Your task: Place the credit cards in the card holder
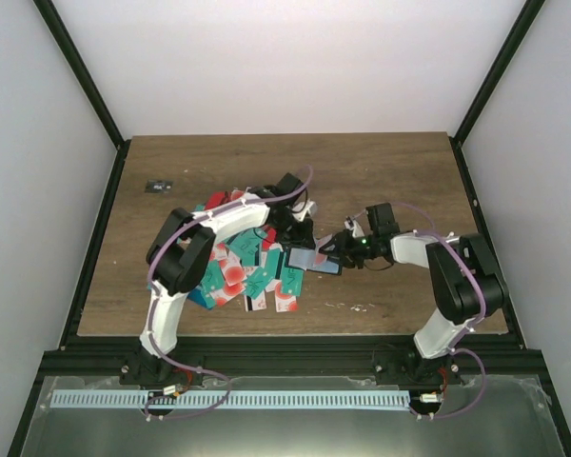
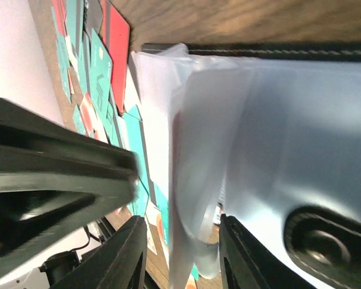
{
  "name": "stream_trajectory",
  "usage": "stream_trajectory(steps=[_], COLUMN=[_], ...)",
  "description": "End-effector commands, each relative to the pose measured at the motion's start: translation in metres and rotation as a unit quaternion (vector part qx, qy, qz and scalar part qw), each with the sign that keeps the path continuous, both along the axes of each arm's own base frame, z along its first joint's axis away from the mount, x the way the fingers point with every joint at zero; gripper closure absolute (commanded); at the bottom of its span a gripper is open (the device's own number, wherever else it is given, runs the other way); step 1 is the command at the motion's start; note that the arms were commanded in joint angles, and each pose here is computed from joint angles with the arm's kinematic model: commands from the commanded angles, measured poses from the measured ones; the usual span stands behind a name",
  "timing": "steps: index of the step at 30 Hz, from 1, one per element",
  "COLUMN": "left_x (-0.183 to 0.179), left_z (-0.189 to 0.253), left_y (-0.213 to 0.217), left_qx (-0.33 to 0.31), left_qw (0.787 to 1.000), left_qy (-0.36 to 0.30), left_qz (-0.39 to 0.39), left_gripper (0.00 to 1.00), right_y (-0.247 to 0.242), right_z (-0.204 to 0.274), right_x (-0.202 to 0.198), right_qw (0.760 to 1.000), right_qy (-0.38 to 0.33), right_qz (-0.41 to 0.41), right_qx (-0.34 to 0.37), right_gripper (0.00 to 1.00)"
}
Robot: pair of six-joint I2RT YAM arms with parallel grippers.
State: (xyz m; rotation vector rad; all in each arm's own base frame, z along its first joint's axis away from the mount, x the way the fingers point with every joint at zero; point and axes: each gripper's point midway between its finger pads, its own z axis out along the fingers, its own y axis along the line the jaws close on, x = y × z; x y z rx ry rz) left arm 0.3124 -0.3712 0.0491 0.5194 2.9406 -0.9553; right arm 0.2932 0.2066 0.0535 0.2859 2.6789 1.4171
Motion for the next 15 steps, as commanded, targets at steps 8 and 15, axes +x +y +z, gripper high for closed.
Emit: stream_trajectory(steps=[8,15], left_x=[0.028,0.024], left_z=[0.054,0.045], left_y=[0.068,0.110], left_qx=[-0.003,0.014], left_qw=[0.994,0.991], left_qy=[-0.054,-0.053], left_qz=[0.093,0.125], left_gripper=[0.82,0.81], right_y=[0.035,0.074], right_z=[0.015,0.022], right_x=[0.018,0.024], right_qw=[0.998,0.995], right_qy=[-0.018,-0.027], right_qz=[0.046,0.094], right_qx=[-0.025,-0.001], right_gripper=[0.63,0.60])
